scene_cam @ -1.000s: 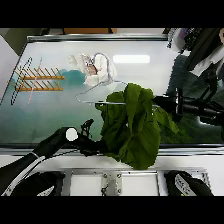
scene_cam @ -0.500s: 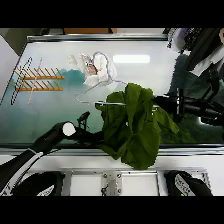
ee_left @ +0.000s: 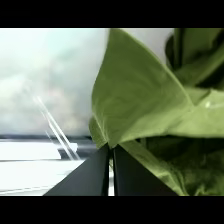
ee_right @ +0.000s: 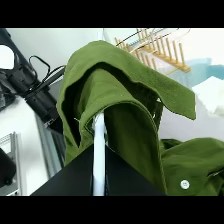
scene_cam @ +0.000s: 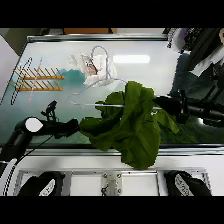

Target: Fold the clothes and pants, and hang the long-sleeved shirts on hangers.

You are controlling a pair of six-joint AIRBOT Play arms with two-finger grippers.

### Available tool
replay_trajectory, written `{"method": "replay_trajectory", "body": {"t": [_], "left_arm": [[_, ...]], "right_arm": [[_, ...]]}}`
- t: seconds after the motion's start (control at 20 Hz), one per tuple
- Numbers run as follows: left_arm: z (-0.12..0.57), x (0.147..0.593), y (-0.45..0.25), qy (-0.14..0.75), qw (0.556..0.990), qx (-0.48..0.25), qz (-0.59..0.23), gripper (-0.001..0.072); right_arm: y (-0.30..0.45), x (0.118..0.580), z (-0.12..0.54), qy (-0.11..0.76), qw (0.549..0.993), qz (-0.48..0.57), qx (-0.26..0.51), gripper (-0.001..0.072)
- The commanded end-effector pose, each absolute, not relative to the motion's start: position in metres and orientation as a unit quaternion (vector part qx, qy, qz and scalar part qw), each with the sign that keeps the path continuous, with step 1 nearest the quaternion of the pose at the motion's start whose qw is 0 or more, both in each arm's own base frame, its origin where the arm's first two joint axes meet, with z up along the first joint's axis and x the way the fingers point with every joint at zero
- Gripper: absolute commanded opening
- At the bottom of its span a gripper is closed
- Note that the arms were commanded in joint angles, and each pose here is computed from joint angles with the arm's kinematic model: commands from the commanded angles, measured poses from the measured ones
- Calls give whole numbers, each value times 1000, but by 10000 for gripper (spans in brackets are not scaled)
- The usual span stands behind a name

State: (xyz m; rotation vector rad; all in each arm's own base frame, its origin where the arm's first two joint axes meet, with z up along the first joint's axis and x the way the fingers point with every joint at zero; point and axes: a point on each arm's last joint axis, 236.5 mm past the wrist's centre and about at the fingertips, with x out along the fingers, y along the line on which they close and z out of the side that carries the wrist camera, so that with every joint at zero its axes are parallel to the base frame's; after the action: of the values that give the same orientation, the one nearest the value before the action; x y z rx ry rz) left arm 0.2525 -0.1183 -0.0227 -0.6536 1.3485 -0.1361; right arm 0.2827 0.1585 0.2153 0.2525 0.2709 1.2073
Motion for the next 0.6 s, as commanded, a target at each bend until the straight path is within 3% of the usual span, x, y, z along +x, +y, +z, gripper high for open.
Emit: {"method": "replay_trajectory", "body": {"t": [0.0, 0.15, 0.55], "left_arm": [[-6, 269, -96, 584, 754, -297, -52, 16], [12, 288, -74, 570, 772, -280, -37, 15], [42, 311, -69, 588, 775, -220, -67, 16]], "right_arm": [[161, 268, 202, 173, 795, 570, 113, 8], [164, 257, 200, 185, 782, 584, 109, 8], [158, 267, 186, 207, 800, 554, 94, 8]]}}
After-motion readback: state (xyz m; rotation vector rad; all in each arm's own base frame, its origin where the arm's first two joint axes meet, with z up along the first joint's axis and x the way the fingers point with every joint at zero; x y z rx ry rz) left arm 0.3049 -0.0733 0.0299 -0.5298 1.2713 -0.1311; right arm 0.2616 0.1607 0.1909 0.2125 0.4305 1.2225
